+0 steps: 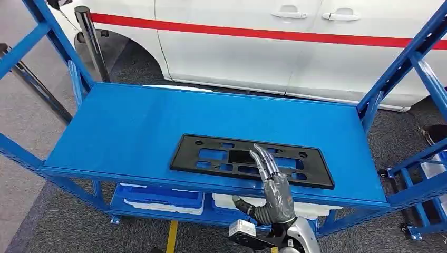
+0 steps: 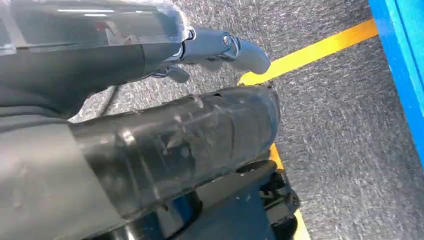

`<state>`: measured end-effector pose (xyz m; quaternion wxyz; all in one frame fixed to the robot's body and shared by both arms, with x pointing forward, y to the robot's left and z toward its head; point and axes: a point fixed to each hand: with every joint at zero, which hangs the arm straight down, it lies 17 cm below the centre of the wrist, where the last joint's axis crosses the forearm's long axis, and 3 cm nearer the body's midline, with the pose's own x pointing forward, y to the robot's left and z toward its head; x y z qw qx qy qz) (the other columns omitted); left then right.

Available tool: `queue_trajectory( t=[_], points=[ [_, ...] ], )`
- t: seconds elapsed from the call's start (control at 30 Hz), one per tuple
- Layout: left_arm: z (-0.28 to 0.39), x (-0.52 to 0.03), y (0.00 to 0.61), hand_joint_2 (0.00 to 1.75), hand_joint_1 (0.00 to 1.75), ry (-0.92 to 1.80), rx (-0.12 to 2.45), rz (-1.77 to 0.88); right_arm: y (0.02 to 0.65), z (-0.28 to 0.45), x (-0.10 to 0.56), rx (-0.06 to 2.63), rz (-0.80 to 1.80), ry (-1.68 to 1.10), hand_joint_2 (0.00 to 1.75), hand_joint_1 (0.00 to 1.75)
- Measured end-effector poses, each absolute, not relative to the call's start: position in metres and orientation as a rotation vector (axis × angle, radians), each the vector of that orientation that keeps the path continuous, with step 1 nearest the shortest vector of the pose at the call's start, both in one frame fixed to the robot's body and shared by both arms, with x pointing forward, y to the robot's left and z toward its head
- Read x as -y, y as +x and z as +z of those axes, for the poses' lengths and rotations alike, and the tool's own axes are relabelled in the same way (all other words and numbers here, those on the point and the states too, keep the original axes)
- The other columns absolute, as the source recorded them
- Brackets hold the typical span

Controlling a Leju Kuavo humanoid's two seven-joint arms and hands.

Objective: Take the parts from the cabinet and place them on the table.

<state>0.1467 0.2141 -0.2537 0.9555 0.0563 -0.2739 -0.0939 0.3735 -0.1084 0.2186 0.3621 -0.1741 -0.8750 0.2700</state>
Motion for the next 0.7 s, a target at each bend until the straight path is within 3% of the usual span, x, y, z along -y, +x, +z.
queue_trajectory(
  t=[0.7],
  points=[
    [-0.254, -0.215, 0.149, 0.00, 0.00, 0.120, 0.556, -0.194, 0.389, 0.219, 0.158, 2.214, 0.768, -0.662, 1.75, 0.00]
  ],
)
